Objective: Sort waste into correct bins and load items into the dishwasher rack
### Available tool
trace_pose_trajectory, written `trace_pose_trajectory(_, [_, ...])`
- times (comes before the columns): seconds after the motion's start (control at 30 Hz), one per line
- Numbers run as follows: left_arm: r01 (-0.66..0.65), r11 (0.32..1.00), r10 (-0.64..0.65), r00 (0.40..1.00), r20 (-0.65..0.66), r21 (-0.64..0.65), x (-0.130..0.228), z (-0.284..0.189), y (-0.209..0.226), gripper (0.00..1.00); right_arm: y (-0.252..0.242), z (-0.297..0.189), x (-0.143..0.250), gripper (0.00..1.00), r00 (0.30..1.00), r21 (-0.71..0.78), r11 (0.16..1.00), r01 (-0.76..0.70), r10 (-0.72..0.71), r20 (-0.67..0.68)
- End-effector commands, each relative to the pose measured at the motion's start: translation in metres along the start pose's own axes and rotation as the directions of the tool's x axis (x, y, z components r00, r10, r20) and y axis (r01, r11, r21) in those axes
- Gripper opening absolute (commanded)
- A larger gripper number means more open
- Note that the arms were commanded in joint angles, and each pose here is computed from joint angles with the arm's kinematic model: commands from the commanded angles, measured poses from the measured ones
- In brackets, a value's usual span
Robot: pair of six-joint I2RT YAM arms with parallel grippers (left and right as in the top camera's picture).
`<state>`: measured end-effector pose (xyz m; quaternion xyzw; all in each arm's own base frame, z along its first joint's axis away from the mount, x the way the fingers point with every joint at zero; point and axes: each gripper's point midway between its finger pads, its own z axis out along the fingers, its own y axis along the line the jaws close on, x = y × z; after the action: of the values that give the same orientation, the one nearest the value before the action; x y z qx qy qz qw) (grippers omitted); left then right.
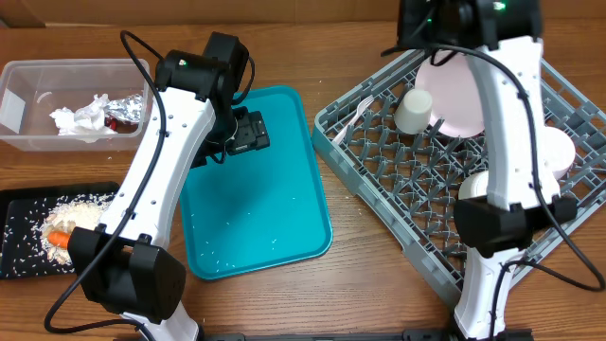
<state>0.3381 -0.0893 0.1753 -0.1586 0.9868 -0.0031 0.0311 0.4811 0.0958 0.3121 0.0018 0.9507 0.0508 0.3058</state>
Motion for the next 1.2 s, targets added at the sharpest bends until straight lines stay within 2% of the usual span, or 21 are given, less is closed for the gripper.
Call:
trace_pose_trajectory(0.0, [0.016,1.0,-0.016,1.0,0.013,-0.007,0.0,-0.003,0.003,1.0,-0.001,-0.034,-0.003,0.82,0.997,0.0,0.998,-0.061,0.061,0.046])
trace_pose_trajectory(0.07, [0.016,1.0,-0.016,1.0,0.013,-0.007,0.0,-0.003,0.003,1.0,-0.003,-0.051,0.001,0.98,0.994,-0.003,0.995,-0.099,0.099,0.052])
trace_pose_trajectory(0.1, [0.016,1.0,-0.016,1.0,0.013,-0.007,0.0,-0.003,0.003,1.0,-0.004,-0.061,0.002,1.0,0.992,-0.005,0.993,-0.115,0.115,0.059])
trace_pose_trajectory(0.27, [0.016,1.0,-0.016,1.0,0.013,-0.007,0.0,-0.003,0.003,1.0,-0.004,-0.128,-0.002,1.0,0.963,-0.066,0.98,-0.186,0.195,0.184])
trace_pose_trajectory(0.37, [0.016,1.0,-0.016,1.0,0.013,-0.007,0.0,-0.003,0.003,1.0,0.001,-0.166,0.003,1.0,0.952,-0.127,0.977,-0.172,0.198,0.235])
trace_pose_trajectory(0.57, [0.016,1.0,-0.016,1.0,0.013,-0.007,0.0,-0.003,0.003,1.0,0.009,-0.216,0.047,1.0,0.961,-0.219,0.965,-0.147,0.192,0.2])
trace_pose_trajectory(0.73, [0.016,1.0,-0.016,1.0,0.013,-0.007,0.0,-0.003,0.003,1.0,-0.016,-0.212,0.114,1.0,0.978,-0.109,0.978,-0.179,0.188,0.086])
trace_pose_trajectory(0.9, [0.016,1.0,-0.016,1.0,0.013,-0.007,0.0,-0.003,0.003,1.0,-0.026,-0.198,0.162,1.0,0.983,-0.067,0.98,-0.185,0.184,-0.015])
trace_pose_trajectory(1.0, [0.016,1.0,-0.016,1.0,0.013,-0.007,0.0,-0.003,0.003,1.0,-0.027,-0.19,0.176,1.0,0.981,-0.06,0.981,-0.186,0.183,-0.058])
trace_pose_trajectory(1.17, [0.016,1.0,-0.016,1.0,0.013,-0.007,0.0,-0.003,0.003,1.0,-0.027,-0.179,0.177,1.0,0.979,-0.045,0.981,-0.188,0.183,-0.094])
